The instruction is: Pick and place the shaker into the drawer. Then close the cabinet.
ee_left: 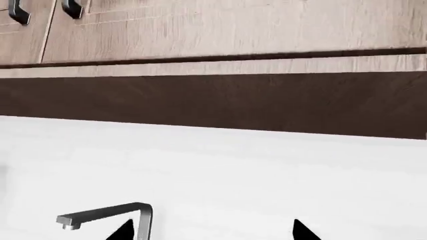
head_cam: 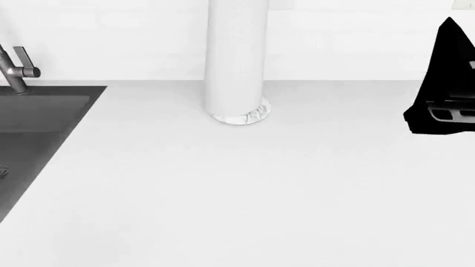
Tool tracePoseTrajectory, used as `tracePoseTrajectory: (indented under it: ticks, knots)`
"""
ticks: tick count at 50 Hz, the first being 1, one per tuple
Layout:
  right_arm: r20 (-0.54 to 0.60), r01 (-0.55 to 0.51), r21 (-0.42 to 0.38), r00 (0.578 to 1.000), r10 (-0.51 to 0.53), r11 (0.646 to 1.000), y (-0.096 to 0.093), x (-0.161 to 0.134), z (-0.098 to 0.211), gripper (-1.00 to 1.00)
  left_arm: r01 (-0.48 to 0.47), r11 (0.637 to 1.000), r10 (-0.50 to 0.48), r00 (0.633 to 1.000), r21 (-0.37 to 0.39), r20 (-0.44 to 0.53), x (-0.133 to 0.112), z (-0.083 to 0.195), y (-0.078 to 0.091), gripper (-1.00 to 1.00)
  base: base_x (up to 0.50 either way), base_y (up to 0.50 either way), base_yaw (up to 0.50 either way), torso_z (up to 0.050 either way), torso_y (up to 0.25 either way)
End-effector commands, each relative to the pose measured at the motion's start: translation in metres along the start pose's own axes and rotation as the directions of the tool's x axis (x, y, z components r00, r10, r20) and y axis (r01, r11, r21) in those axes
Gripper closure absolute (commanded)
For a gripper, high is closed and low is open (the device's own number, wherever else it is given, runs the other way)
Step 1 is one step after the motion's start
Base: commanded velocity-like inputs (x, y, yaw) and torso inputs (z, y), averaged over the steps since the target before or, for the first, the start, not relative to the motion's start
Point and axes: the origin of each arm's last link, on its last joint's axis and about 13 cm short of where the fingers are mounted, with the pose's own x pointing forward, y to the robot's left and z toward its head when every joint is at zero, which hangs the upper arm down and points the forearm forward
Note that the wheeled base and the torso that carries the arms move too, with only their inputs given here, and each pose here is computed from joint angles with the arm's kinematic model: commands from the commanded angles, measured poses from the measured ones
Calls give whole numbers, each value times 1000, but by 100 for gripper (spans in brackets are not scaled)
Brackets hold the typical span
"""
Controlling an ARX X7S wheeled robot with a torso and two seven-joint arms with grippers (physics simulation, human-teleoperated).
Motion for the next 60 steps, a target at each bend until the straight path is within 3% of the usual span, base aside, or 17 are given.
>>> tracePoseTrajectory:
  ticks: [1,2,4,7,11,23,29,32,36,41,48,60]
  knots:
    - [-29,39,-26,999,-39,999,-3,0,10,-100,-239,970,224,951,46,211,54,86,13,-100,0,0,0,0,0]
    - [-29,41,-27,999,-42,999,-3,0,11,-100,-243,969,227,947,42,228,56,93,12,-100,0,0,0,0,0]
    - [-45,53,-23,998,-54,998,-5,-2,9,-100,-53,998,44,957,22,288,73,126,-31,-100,0,0,0,0,0]
    - [-53,59,-19,997,-60,998,-6,-3,7,-100,51,997,-7,835,-64,550,64,218,-50,-100,0,0,0,0,0]
    - [-57,61,-13,996,-62,998,-7,-4,6,-100,118,991,-60,792,-56,608,60,240,-66,-100,0,0,0,0,0]
    - [-67,56,3,996,-56,998,-7,-4,0,-100,262,965,-178,706,-18,686,50,278,-100,-100,0,0,0,0,0]
    - [-75,53,12,996,-52,999,-7,-5,-4,-100,339,940,-270,672,38,690,50,288,-123,-100,0,0,0,0,0]
    - [-80,55,15,995,-54,998,-8,-6,-6,-100,369,925,-335,670,95,662,61,290,-141,-100,0,0,0,0,0]
    - [-94,62,18,994,-60,998,-9,-8,-10,-100,387,902,-411,639,189,650,76,291,-167,-100,0,0,0,0,0]
    - [-110,80,23,991,-77,996,-13,-12,-16,-100,416,881,-453,606,224,654,85,299,-196,-100,0,0,0,0,0]
    - [-119,103,29,988,-99,994,-13,-16,-19,-100,492,836,-506,523,242,686,65,309,-222,-100,0,0,0,1,0]
    - [-123,141,37,983,-135,989,-6,-26,-21,-100,570,763,-596,441,304,671,41,299,-256,-100,0,0,0,0,1]
